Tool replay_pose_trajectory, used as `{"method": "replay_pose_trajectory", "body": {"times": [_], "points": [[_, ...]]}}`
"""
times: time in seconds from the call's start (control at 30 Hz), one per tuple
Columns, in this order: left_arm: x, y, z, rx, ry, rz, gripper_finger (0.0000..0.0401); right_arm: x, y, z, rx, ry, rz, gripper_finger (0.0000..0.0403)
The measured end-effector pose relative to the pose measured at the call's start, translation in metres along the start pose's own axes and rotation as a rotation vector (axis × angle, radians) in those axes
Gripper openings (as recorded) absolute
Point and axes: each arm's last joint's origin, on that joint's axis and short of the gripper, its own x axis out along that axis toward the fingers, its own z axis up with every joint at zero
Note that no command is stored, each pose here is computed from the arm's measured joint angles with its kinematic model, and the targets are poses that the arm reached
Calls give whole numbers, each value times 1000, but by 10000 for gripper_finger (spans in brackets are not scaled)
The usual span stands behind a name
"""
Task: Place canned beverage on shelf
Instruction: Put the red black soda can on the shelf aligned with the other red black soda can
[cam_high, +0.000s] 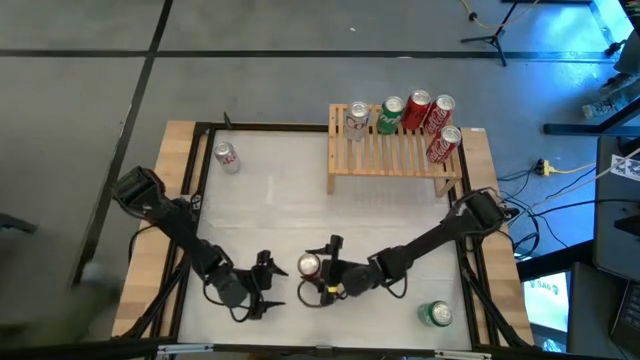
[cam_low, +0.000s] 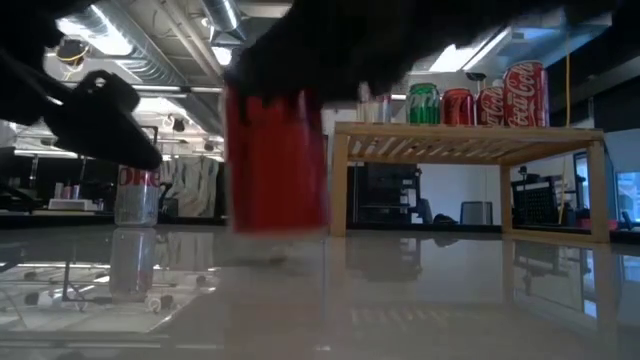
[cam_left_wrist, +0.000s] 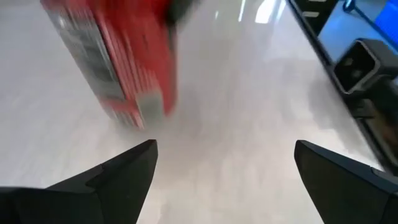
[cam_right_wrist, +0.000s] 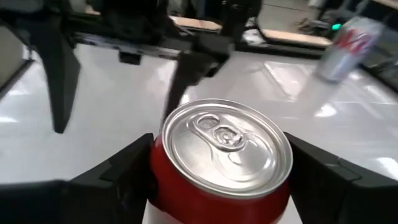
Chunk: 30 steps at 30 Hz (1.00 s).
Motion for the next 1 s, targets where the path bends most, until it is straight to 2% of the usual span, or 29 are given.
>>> {"method": "replay_pose_trajectory", "body": {"times": [0.23, 0.37, 0.6, 0.67, 0.83, 1.0], "points": [[-9, -12, -5, -6, -7, -37, 368, -36, 5, 51, -91, 64, -135, 290], [-9, -12, -5, -26, -8, -37, 368, -63, -1, 82, -117, 66, -216, 290], [-10, -12, -6, -28, -8, -34, 368, -114, -43, 116, -37, 79, -323, 290], [-9, -12, -6, -28, -14, -24, 368, -131, -58, 123, -5, 70, -386, 290], [-9, -11, -5, -26, -34, 10, 368, -164, -88, 129, 27, 41, -546, 290], [-9, -10, -5, -27, -46, 28, 368, -177, -118, 129, 49, 48, -665, 290]]}}
